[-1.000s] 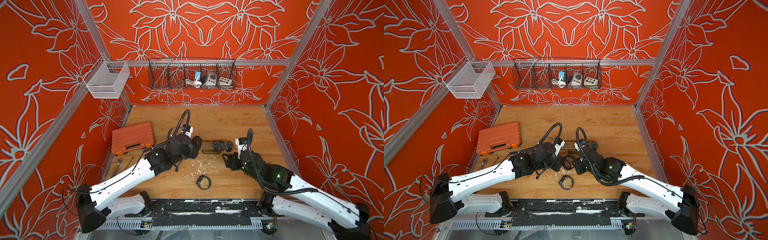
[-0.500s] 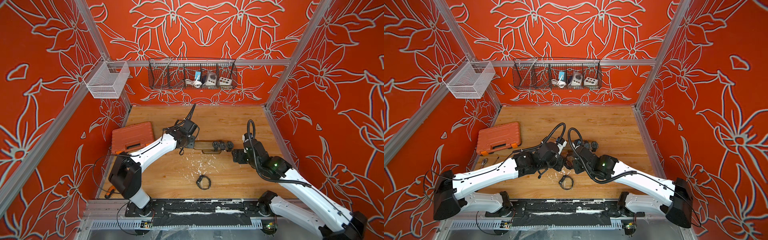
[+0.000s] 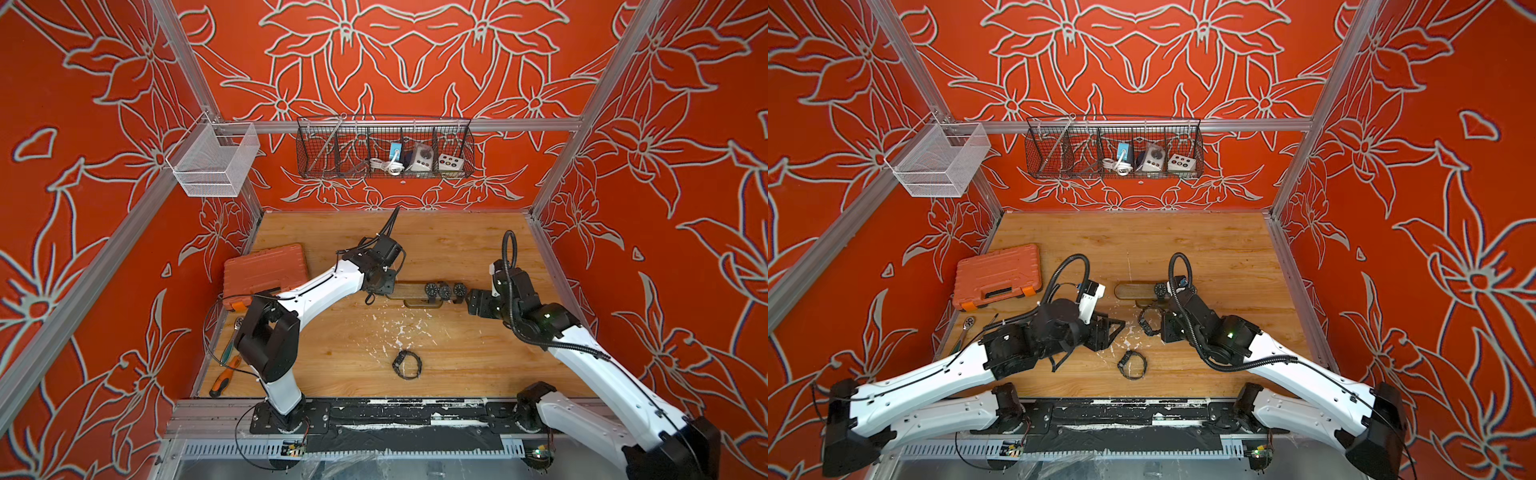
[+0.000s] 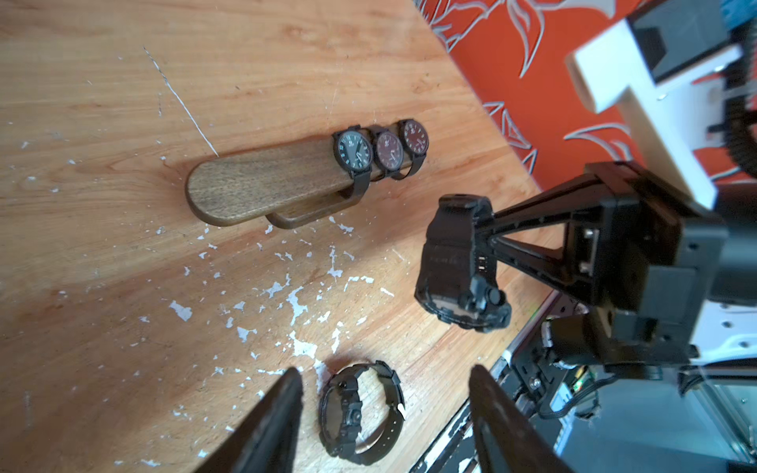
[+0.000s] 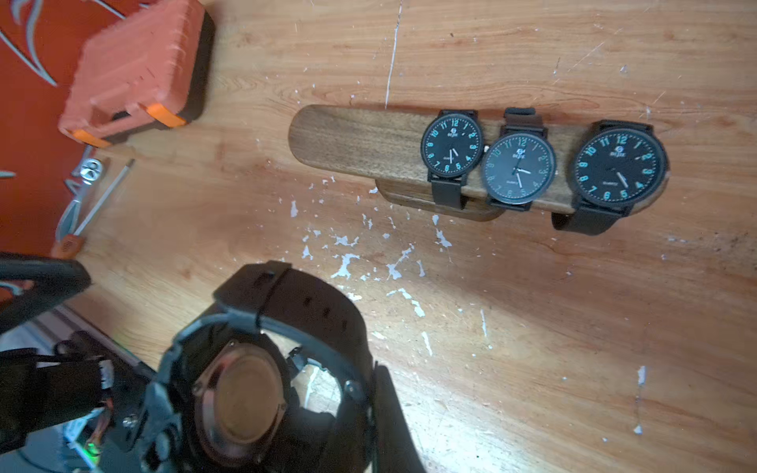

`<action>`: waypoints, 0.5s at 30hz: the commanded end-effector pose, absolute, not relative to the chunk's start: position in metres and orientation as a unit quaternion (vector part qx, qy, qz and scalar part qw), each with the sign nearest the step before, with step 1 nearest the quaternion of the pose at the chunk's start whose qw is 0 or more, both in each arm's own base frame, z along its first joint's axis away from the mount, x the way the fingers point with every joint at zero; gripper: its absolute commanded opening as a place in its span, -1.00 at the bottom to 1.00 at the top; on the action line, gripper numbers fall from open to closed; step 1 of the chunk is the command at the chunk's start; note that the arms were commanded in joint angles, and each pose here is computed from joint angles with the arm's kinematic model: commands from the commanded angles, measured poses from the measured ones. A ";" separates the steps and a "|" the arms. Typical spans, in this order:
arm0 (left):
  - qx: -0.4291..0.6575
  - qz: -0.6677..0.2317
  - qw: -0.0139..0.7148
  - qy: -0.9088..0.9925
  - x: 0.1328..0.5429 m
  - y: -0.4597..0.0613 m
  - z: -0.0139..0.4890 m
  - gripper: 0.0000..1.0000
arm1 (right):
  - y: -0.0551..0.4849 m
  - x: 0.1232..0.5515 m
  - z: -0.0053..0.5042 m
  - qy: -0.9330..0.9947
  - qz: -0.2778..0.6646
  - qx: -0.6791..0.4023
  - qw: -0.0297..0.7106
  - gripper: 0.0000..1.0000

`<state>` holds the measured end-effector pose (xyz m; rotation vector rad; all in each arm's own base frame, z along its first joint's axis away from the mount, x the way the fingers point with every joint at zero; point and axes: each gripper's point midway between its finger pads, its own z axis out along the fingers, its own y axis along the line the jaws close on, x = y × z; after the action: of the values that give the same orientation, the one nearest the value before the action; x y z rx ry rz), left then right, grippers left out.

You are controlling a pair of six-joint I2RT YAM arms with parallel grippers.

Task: Place watch on stand
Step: Place the watch on the stand.

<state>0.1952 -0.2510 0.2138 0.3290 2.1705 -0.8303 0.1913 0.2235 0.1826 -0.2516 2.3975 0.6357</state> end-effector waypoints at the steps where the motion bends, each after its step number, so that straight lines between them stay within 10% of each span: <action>1: 0.100 -0.371 0.418 0.823 0.196 -0.250 0.226 0.39 | 0.232 0.190 0.197 0.898 0.299 -0.058 0.319 -1.00; 15: 0.076 -0.459 0.417 0.781 0.188 -0.262 0.238 0.69 | 0.247 0.190 0.224 0.847 0.410 -0.008 0.339 -1.00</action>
<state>0.1883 -0.2538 0.2215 0.2085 2.0052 -1.0756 0.1871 0.2403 0.2107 -0.0670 2.2592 0.9791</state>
